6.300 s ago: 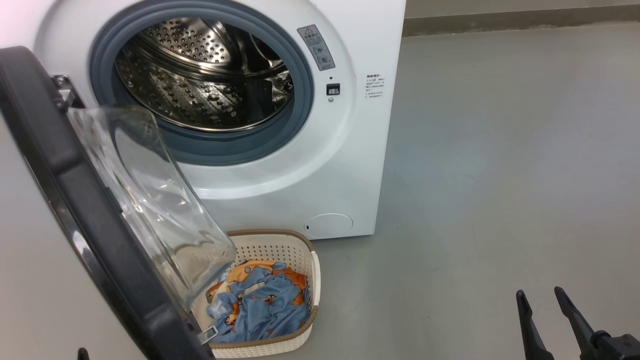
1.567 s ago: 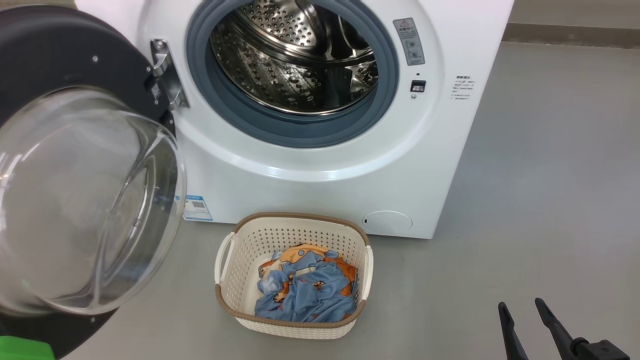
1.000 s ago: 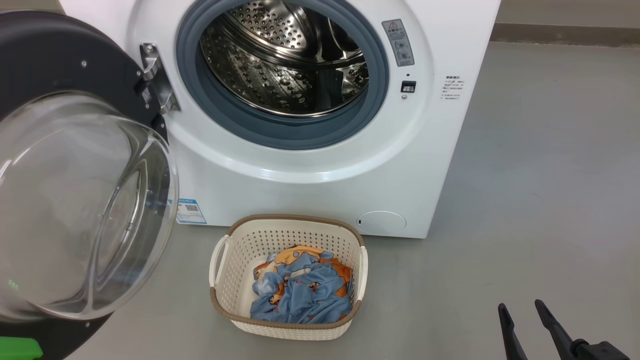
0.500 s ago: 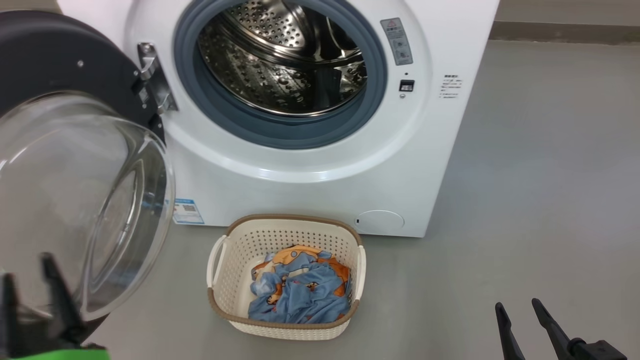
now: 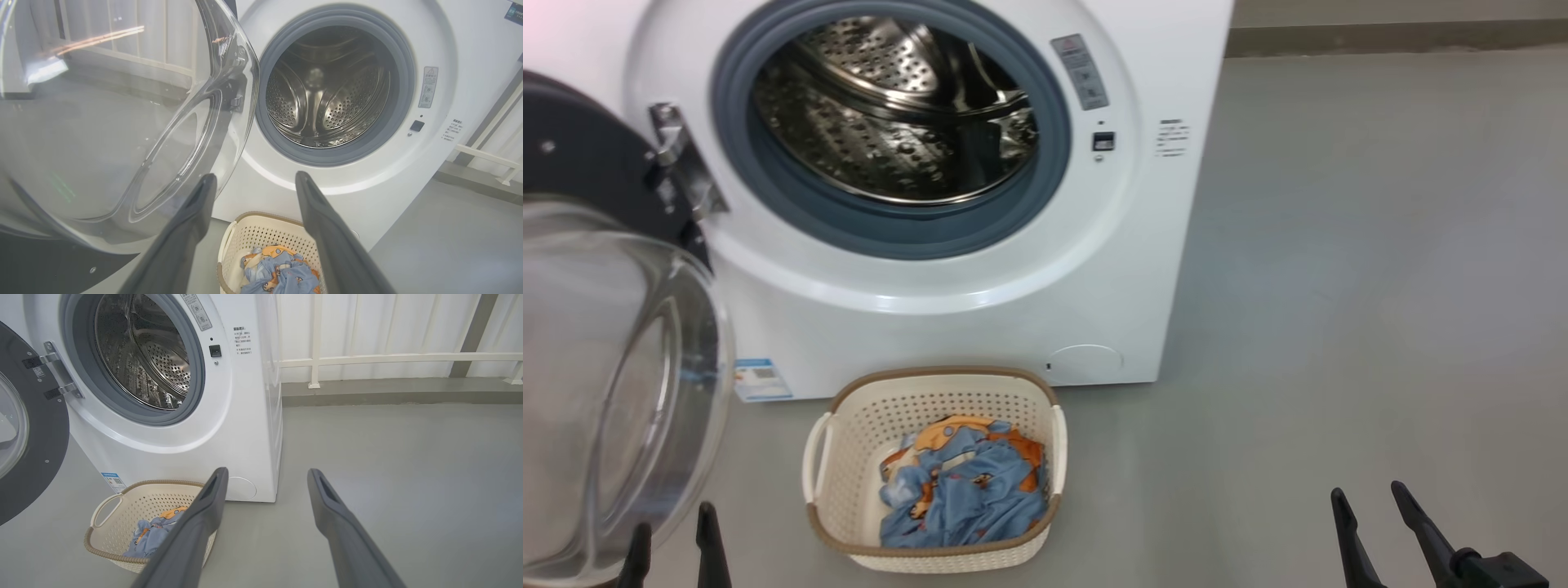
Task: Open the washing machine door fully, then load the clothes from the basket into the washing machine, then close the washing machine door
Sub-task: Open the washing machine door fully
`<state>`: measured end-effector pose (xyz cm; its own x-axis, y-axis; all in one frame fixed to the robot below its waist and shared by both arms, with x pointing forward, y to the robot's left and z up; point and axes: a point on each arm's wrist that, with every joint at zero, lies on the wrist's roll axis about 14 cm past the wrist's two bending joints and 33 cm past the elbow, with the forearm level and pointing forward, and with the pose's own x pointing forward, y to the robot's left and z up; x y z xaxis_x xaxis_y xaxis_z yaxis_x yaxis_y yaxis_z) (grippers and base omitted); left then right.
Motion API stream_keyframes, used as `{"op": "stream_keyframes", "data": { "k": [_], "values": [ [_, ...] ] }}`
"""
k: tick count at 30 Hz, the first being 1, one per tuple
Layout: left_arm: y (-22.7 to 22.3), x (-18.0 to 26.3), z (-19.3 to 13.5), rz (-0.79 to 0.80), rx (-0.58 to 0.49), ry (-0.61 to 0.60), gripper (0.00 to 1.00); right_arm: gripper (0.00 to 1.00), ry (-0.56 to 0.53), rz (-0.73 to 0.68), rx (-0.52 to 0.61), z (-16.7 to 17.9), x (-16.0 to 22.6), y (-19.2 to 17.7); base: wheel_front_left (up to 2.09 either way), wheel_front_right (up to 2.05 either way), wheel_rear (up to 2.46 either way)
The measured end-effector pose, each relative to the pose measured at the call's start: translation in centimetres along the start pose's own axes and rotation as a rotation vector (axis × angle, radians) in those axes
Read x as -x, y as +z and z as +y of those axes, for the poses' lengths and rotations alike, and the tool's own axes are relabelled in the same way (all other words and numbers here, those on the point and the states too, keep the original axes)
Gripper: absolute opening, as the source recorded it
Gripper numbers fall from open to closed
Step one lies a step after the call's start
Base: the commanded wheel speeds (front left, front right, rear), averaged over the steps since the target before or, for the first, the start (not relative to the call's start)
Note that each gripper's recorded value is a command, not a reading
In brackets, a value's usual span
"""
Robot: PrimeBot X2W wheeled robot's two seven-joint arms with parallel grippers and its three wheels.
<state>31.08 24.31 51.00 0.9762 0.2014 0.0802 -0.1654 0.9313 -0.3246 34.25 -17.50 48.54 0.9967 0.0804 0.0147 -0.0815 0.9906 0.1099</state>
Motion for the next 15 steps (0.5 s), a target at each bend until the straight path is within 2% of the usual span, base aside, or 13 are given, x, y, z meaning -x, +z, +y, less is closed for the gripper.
{"op": "stream_keyframes", "data": {
  "k": [8, 15],
  "values": [
    [-2.3, 0.2, -0.4, 0.075, -0.035, -0.039, 1.0, 1.0, -0.071, -0.028, 0.004, -2.1, 1.4, 0.9, 0.0, 0.0, 0.0],
    [-3.2, 0.7, -0.6, 0.101, -0.066, -0.066, 1.0, 1.0, -0.09, -0.036, 0.005, -2.6, 1.9, 1.1, 0.0, 0.0, 0.0]
  ]
}}
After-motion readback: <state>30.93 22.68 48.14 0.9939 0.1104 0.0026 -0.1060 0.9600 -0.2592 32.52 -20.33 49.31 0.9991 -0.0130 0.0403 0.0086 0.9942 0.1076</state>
